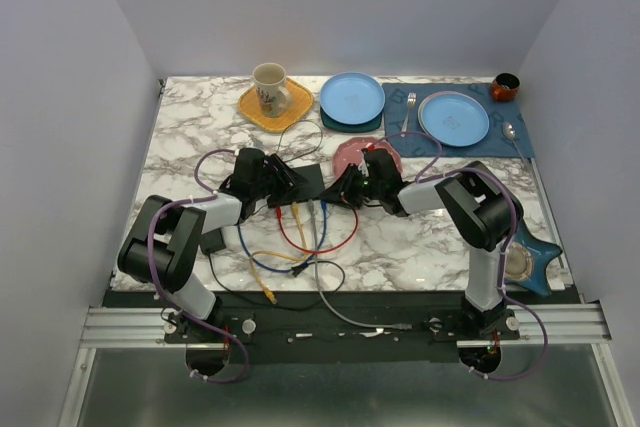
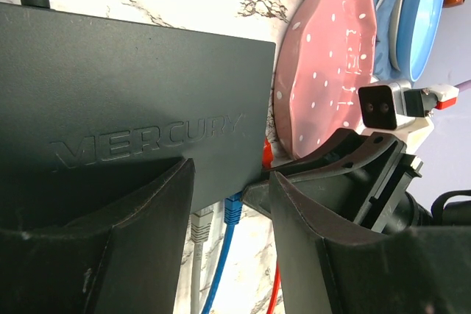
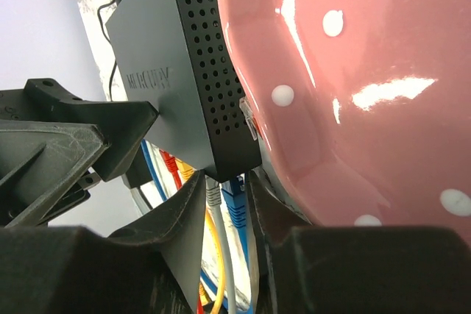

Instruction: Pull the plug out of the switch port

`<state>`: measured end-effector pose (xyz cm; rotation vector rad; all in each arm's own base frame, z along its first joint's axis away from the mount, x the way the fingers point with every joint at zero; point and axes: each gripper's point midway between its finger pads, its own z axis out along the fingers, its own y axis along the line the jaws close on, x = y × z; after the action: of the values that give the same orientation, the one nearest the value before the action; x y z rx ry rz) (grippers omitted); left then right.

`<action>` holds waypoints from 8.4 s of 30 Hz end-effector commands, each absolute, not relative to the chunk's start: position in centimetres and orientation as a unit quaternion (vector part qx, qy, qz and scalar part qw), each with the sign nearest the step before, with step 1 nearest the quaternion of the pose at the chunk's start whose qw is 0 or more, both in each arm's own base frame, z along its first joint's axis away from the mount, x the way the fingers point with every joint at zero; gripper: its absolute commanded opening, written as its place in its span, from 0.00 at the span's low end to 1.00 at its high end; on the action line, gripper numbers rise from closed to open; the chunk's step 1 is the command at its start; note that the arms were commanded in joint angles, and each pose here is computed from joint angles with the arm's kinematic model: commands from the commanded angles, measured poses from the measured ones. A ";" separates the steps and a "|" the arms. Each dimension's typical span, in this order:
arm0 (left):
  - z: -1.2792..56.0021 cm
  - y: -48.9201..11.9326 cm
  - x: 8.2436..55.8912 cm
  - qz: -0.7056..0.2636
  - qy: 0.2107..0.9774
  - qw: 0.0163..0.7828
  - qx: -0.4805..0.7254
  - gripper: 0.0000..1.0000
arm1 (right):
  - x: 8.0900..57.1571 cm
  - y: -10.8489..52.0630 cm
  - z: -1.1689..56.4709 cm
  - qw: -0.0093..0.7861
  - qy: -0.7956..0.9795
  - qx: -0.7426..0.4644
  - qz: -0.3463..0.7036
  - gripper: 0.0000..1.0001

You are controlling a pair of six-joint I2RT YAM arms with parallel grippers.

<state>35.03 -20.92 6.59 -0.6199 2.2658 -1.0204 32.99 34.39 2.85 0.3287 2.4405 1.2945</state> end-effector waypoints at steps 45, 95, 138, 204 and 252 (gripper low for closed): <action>5.1 -21.0 33.8 -0.385 0.854 0.259 -0.236 0.59 | 28.8 30.7 -4.0 0.140 0.915 0.100 0.365 0.43; 5.5 -24.4 31.6 -0.435 0.839 0.238 -0.223 0.59 | 26.4 30.4 -2.8 0.145 0.899 0.072 0.407 0.01; 19.4 -22.5 28.0 -0.433 0.772 0.464 -0.038 0.99 | 27.3 20.3 25.3 0.525 0.777 0.036 0.344 0.01; 43.5 -29.3 22.7 -0.608 0.522 0.582 0.137 0.00 | 24.5 18.0 23.0 0.481 0.814 0.070 0.319 0.72; 25.5 -9.6 42.4 -0.294 0.769 0.488 -0.289 0.99 | 26.5 24.0 17.2 0.415 0.824 0.018 0.386 0.66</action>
<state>44.98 -1.62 27.44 -0.8648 1.9003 -0.3587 25.83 21.02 15.04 0.1200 2.1396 0.8103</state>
